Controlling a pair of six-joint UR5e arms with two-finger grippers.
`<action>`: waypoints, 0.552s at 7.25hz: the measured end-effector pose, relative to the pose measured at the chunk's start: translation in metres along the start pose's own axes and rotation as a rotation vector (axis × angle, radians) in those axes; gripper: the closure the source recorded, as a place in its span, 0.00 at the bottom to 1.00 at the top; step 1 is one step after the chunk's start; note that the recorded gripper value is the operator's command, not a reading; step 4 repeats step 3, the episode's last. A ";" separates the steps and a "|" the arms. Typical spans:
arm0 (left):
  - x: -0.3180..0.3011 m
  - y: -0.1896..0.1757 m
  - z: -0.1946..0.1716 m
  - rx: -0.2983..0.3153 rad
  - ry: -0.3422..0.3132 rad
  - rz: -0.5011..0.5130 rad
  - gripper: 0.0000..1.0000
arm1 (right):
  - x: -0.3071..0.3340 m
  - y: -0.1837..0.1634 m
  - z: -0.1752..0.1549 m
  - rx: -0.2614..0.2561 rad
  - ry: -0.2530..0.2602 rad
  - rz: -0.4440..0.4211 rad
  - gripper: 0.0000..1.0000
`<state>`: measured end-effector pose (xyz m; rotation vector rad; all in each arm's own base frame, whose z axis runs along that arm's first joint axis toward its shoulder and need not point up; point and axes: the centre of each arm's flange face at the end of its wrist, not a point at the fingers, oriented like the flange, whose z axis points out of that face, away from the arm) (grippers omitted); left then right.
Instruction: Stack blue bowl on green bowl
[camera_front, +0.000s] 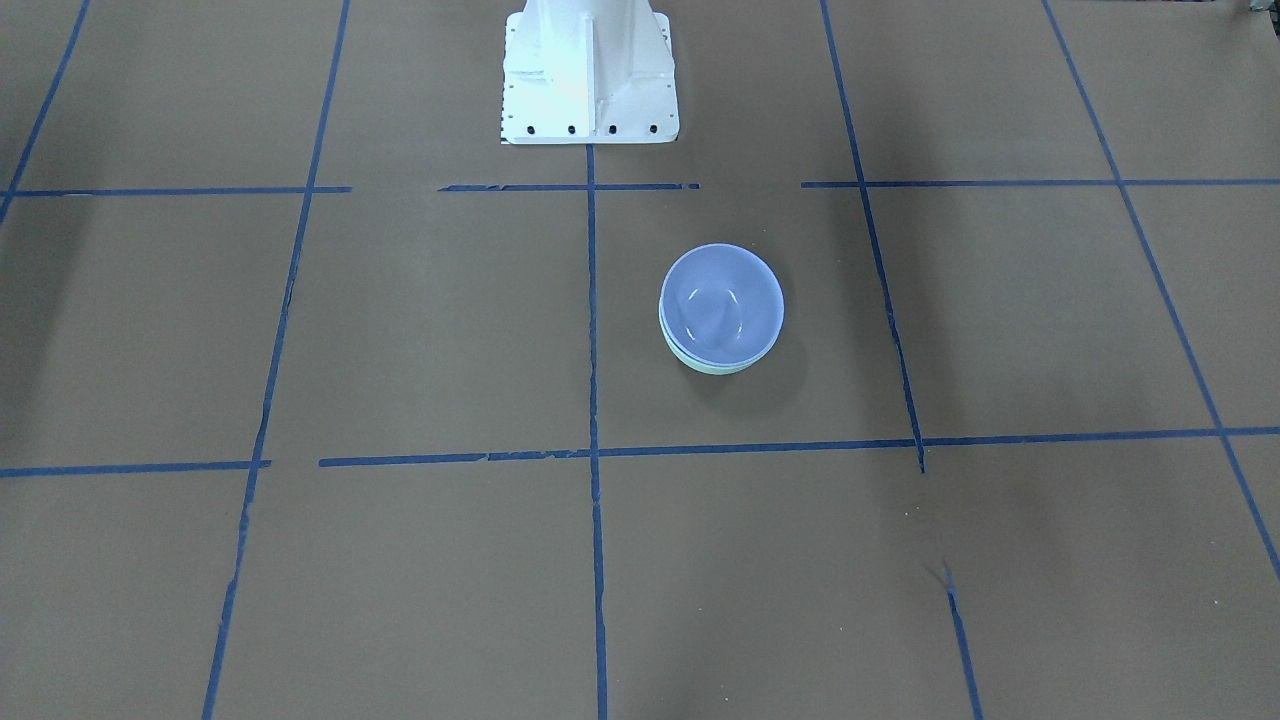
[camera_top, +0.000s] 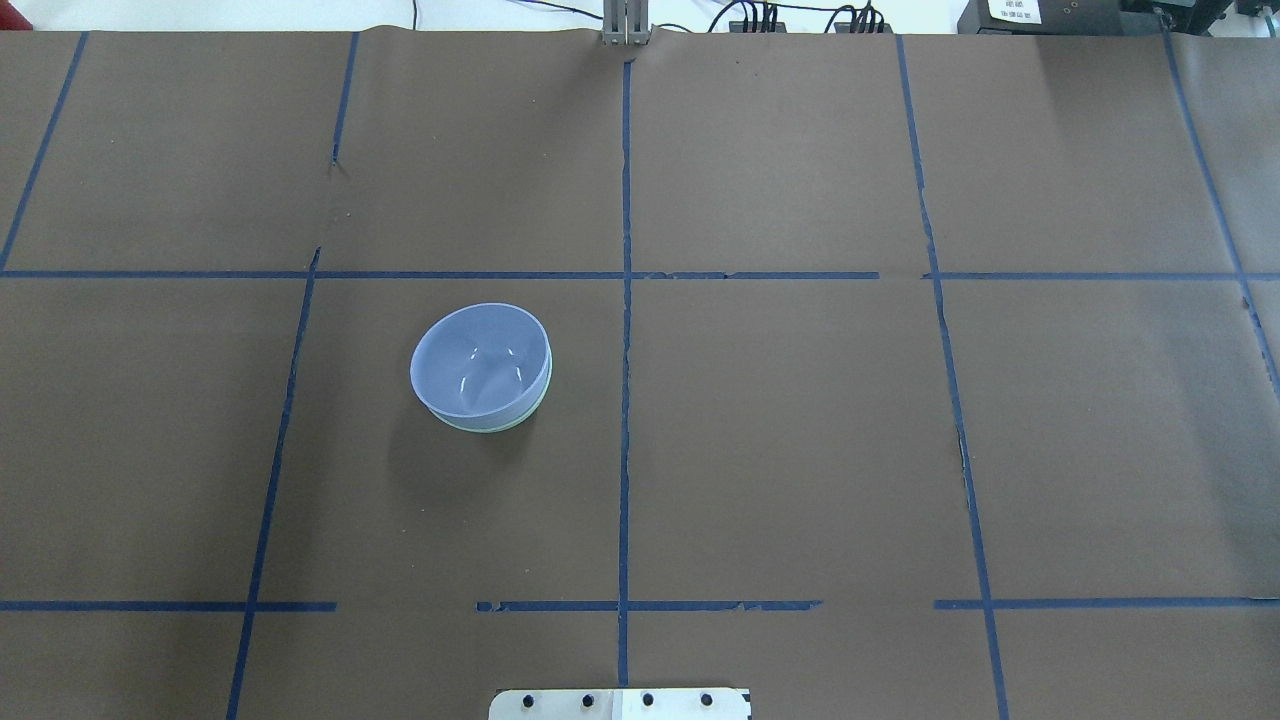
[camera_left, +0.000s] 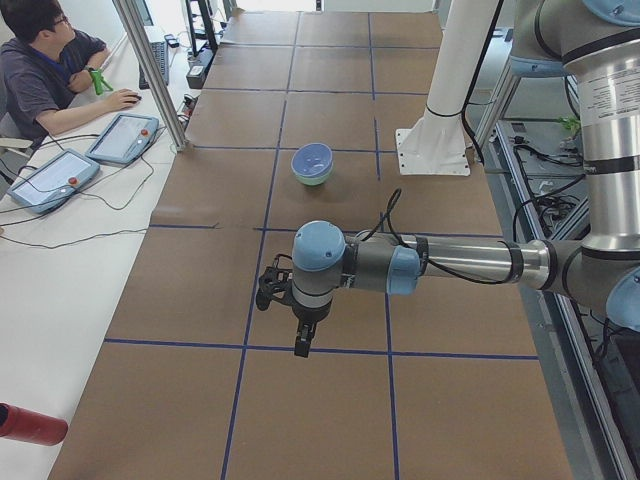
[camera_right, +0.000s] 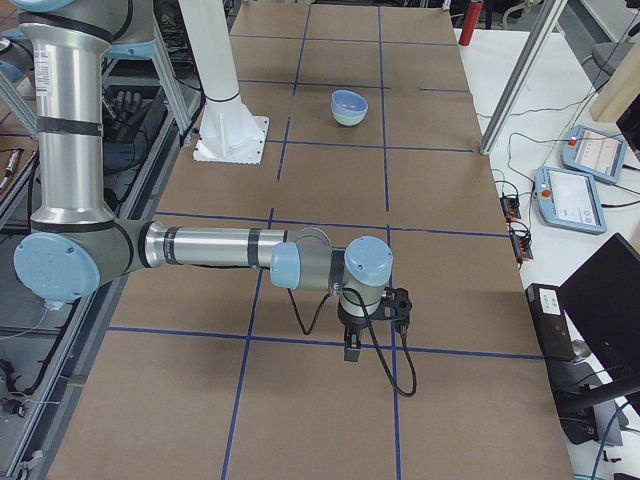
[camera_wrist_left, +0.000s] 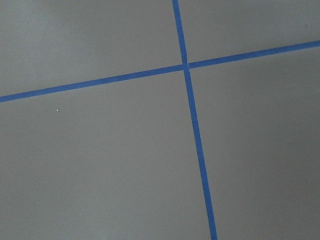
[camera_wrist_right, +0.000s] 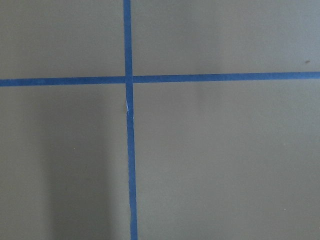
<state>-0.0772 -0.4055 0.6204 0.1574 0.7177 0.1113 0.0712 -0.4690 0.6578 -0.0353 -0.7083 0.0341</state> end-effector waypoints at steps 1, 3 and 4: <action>0.000 0.000 -0.001 0.001 0.000 0.001 0.00 | 0.000 0.000 0.000 0.000 0.000 0.000 0.00; 0.001 0.000 -0.001 0.002 0.000 0.000 0.00 | 0.000 0.000 0.000 0.000 0.000 0.001 0.00; 0.001 0.000 -0.001 0.002 0.000 0.000 0.00 | 0.000 0.000 0.000 0.000 0.000 0.001 0.00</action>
